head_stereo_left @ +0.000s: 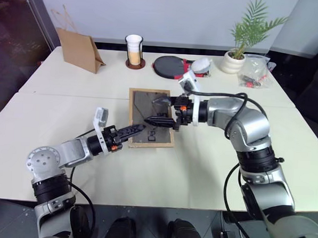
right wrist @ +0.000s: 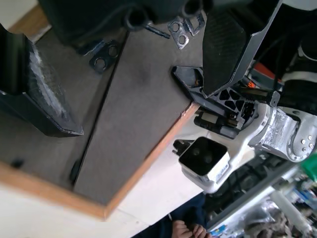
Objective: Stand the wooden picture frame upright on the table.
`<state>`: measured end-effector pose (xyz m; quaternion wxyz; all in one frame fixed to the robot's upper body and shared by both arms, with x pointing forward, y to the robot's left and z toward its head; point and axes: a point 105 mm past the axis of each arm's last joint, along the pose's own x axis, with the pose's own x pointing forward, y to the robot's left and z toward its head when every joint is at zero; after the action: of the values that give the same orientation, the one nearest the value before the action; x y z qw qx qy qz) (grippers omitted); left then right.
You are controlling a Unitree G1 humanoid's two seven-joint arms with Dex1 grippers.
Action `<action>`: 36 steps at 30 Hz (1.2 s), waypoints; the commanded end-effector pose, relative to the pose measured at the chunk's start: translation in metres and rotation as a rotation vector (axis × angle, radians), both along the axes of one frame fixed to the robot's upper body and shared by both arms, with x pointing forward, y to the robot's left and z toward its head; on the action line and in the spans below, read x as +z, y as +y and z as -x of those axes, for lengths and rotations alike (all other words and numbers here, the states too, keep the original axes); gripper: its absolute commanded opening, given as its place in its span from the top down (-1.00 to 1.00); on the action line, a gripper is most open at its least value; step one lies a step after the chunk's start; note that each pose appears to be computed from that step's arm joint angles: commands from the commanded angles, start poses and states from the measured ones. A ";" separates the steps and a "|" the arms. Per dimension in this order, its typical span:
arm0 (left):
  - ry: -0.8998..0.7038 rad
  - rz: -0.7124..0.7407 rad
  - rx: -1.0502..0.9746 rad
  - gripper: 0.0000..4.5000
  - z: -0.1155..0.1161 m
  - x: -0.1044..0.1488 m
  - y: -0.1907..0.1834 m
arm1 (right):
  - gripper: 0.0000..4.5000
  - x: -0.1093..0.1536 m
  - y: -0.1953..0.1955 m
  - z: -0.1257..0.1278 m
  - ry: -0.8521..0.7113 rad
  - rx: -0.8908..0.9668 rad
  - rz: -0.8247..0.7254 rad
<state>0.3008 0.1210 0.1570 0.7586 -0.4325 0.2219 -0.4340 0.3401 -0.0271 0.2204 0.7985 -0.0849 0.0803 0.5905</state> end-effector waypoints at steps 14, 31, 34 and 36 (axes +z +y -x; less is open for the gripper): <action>-0.012 0.085 0.048 0.53 -0.002 0.012 -0.005 | -0.97 0.029 0.009 0.021 -0.067 0.087 -0.053; -0.027 0.088 0.026 0.53 0.002 0.020 -0.008 | -0.97 0.032 -0.057 0.004 -0.434 -0.168 0.303; -0.020 0.087 0.030 0.53 0.004 0.020 -0.007 | -0.97 0.044 -0.082 0.008 -0.548 -0.155 0.354; -0.021 0.090 0.029 0.53 0.006 0.022 -0.006 | -0.97 0.053 -0.092 0.009 -0.727 -0.143 0.414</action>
<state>0.3014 0.1185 0.1611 0.7550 -0.4679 0.2136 -0.4066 0.3368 -0.1175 0.2500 0.8022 -0.3890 -0.0140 0.4528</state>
